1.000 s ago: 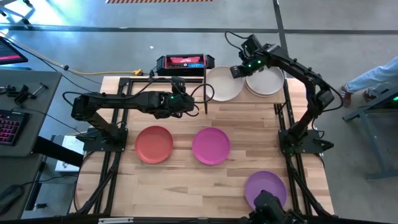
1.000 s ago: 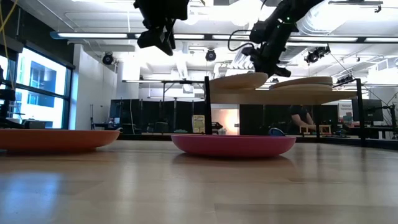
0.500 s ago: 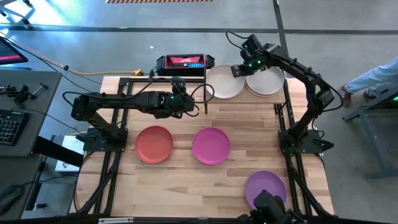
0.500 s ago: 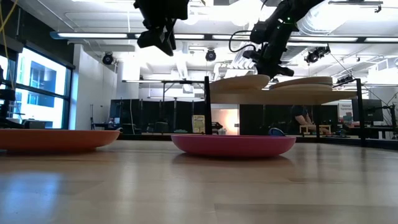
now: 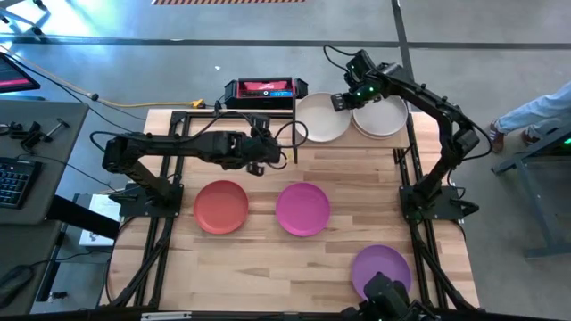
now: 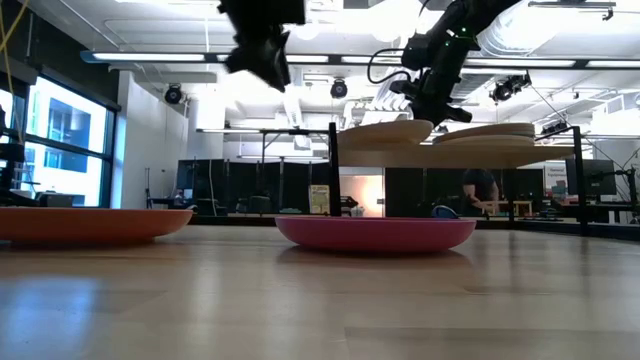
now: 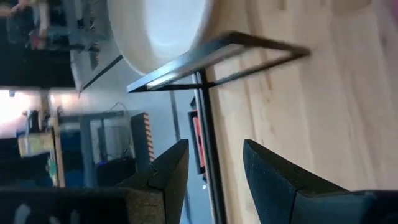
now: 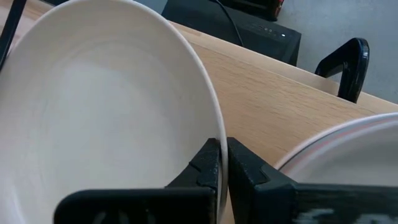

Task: Place and stack plates onto a shelf
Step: Put the cream plate on the shelf

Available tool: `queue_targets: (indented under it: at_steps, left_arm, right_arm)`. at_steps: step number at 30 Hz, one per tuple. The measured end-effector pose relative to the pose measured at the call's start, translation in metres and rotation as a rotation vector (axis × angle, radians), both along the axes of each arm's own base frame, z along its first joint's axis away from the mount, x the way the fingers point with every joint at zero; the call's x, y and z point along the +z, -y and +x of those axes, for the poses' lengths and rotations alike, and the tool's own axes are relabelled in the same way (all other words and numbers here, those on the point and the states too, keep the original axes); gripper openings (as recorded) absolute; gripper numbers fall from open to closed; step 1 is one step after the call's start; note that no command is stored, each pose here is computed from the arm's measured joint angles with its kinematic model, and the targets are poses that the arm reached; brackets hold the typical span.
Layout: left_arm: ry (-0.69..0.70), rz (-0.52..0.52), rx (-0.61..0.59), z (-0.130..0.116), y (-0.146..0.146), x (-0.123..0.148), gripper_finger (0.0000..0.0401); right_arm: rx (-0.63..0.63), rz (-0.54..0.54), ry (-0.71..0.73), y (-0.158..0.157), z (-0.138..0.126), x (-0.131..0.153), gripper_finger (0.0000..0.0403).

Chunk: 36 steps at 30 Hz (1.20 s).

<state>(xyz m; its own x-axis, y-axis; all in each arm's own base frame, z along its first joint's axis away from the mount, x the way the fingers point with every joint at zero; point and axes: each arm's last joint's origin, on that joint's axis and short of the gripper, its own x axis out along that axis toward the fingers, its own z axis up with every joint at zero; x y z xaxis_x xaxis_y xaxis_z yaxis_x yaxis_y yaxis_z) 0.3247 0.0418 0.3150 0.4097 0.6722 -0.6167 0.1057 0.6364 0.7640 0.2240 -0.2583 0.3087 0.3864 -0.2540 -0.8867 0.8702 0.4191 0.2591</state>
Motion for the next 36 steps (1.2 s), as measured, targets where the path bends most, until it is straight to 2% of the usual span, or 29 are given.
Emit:
queue_targets:
  at_steps: [4,10,15,23,30,36]
  left_arm:
    - [0.292,0.019,0.144,0.011,-0.006,0.014,0.0143]
    - [0.504,-0.006,0.154,0.021,-0.006,0.027,0.0143]
    - [0.549,-0.059,0.1,0.025,-0.005,0.029,0.0143]
    - [0.548,-0.104,0.053,0.026,-0.004,0.029,0.0143]
    - [0.547,-0.106,0.051,0.026,-0.003,0.029,0.0143]
    - [0.548,-0.106,0.051,0.026,-0.003,0.029,0.0143]
  right_arm:
    - [0.0,0.0,0.0,0.0,0.0,0.0,0.0001]
    - [-0.003,0.0,0.002,0.0,0.0,0.0,0.0001]
    - [-0.001,-0.004,0.004,0.0,0.0,0.0,0.0001]
    - [-0.003,-0.004,0.005,0.0,0.0,0.001,0.0001]
    - [-0.025,-0.007,0.053,0.002,0.003,0.002,0.0001]
    - [-0.054,0.028,0.04,0.001,0.0,0.001,0.0008]
